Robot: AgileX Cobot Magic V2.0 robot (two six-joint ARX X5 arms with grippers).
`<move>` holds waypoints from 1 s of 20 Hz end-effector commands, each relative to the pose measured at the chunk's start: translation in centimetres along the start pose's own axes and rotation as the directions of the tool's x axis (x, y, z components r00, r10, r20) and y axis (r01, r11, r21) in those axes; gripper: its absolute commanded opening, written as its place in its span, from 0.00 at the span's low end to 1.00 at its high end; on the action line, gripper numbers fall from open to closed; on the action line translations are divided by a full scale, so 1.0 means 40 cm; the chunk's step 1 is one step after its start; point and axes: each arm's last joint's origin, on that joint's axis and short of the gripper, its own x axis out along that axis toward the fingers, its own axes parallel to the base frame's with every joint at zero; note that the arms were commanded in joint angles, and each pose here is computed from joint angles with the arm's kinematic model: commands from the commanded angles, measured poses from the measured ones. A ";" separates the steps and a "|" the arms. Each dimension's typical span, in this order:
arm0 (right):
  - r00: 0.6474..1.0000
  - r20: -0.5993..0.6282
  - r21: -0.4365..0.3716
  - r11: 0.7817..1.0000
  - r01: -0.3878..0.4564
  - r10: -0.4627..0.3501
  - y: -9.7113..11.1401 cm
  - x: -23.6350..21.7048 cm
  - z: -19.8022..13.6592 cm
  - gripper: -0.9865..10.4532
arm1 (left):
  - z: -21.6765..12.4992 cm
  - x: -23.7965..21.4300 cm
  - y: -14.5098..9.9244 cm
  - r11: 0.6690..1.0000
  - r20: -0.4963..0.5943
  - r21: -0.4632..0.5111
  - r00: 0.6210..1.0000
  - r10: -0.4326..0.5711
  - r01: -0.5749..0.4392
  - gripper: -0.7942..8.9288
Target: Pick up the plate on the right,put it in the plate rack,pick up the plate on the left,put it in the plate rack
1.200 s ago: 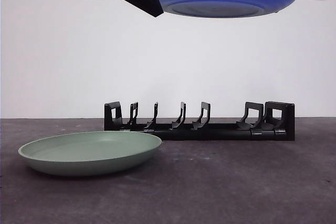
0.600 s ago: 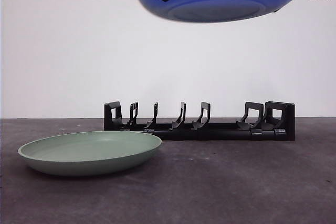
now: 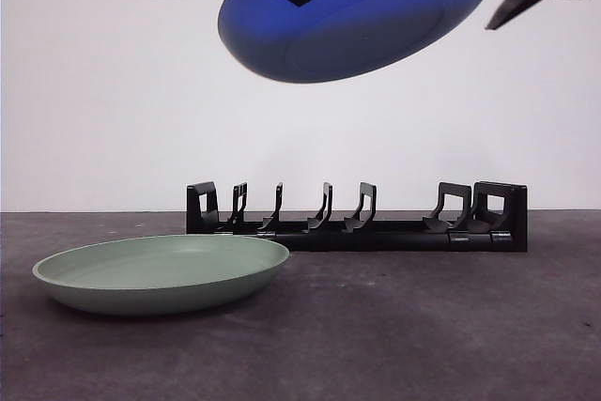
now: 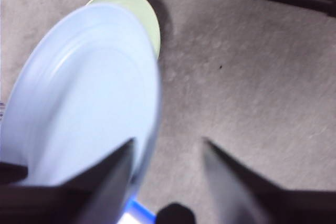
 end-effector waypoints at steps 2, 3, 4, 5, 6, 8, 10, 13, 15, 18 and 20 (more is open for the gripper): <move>0.994 0.108 -0.032 0.999 -0.016 0.020 0.015 -0.032 0.013 0.39 | 0.001 -0.001 0.004 0.994 0.045 -0.107 0.999 -0.012 0.016 0.07; 0.987 0.161 -0.046 0.999 -0.019 0.026 0.027 -0.055 0.017 0.39 | -0.001 0.000 0.007 0.990 0.054 -0.137 0.998 -0.013 0.020 0.07; 0.974 0.225 -0.066 0.998 -0.013 0.027 0.043 -0.084 0.020 0.39 | -0.005 0.001 0.012 0.985 0.067 -0.170 0.998 -0.011 0.022 0.07; 0.955 0.296 -0.086 0.996 0.003 0.022 0.063 -0.120 0.020 0.39 | -0.011 0.002 0.020 0.977 0.081 -0.213 0.997 -0.003 0.020 0.07; 0.930 0.369 -0.107 0.994 0.035 0.007 0.083 -0.160 0.018 0.39 | -0.019 0.004 0.033 0.964 0.100 -0.267 0.995 0.016 0.012 0.07; 0.869 0.494 -0.127 0.986 0.112 -0.035 0.123 -0.239 -0.001 0.39 | -0.041 0.005 0.070 0.916 0.167 -0.402 0.984 0.070 0.003 0.07; 0.826 0.562 -0.143 0.978 0.149 -0.043 0.156 -0.299 -0.035 0.39 | -0.075 0.005 0.118 0.834 0.239 -0.551 0.958 0.156 0.002 0.07; 0.809 0.587 -0.159 0.975 0.157 -0.034 0.185 -0.346 -0.091 0.39 | -0.138 0.007 0.191 0.683 0.296 -0.730 0.904 0.307 0.007 0.07; 0.820 0.571 -0.160 0.974 0.158 -0.039 0.192 -0.355 -0.117 0.39 | -0.173 0.019 0.221 0.608 0.301 -0.793 0.882 0.363 0.020 0.07; 0.843 0.535 -0.161 0.974 0.158 -0.048 0.194 -0.356 -0.138 0.39 | -0.216 0.042 0.248 0.529 0.274 -0.848 0.869 0.412 0.016 0.07; 0.866 0.497 -0.155 0.976 0.152 -0.056 0.191 -0.350 -0.147 0.39 | -0.240 0.067 0.260 0.490 0.253 -0.872 0.866 0.432 0.011 0.07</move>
